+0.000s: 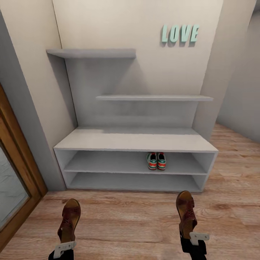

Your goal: Pick up the two gym shoes and the two sandals from the corridor floor and place them onto the hallstand (shoe rack) in the corridor, making sure they are on the rack and not on the floor. Arrange them so the two gym shoes are next to each other and the two sandals are next to each other.

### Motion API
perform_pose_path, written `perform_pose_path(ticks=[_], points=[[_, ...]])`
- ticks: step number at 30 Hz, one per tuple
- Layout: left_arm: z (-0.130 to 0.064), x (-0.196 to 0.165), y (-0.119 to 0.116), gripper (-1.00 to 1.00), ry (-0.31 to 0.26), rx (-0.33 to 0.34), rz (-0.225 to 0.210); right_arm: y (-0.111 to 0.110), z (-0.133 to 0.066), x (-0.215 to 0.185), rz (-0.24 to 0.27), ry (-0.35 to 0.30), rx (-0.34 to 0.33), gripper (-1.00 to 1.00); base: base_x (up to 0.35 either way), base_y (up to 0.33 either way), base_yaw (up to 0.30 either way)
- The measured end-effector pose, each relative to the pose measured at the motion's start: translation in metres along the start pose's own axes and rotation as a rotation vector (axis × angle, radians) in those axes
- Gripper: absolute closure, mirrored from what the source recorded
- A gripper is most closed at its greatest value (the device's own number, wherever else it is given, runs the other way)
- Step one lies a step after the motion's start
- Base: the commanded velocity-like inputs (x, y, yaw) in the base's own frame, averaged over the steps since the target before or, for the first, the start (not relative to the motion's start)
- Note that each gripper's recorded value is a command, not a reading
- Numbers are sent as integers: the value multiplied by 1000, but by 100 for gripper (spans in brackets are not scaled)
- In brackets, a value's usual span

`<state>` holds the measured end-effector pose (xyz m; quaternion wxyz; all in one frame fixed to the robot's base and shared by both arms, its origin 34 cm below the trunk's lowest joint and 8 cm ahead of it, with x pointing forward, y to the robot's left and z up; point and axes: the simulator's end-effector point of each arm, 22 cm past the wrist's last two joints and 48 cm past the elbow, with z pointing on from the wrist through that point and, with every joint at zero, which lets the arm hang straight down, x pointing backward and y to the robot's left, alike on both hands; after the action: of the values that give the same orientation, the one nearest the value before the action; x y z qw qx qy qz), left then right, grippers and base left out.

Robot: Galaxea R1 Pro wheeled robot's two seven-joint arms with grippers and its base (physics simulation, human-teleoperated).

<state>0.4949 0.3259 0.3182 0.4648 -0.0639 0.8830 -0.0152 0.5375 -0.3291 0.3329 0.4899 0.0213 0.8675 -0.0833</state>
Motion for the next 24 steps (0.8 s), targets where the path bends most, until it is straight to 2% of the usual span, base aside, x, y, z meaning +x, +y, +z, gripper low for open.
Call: perform_pose_path(ticks=[12,18,24], points=[[0,0,0,100,1,0,0,2,0,0,2,0,-4,100,-1,-2,0],[0,0,1,100,0,-2,0,-1,0,-1,2,-2,3,100,-108,-120,-6],[1,-3,2,100,-3,-4,-1,-2,0,-1,1,-3,4,100,-26,-24,-176]])
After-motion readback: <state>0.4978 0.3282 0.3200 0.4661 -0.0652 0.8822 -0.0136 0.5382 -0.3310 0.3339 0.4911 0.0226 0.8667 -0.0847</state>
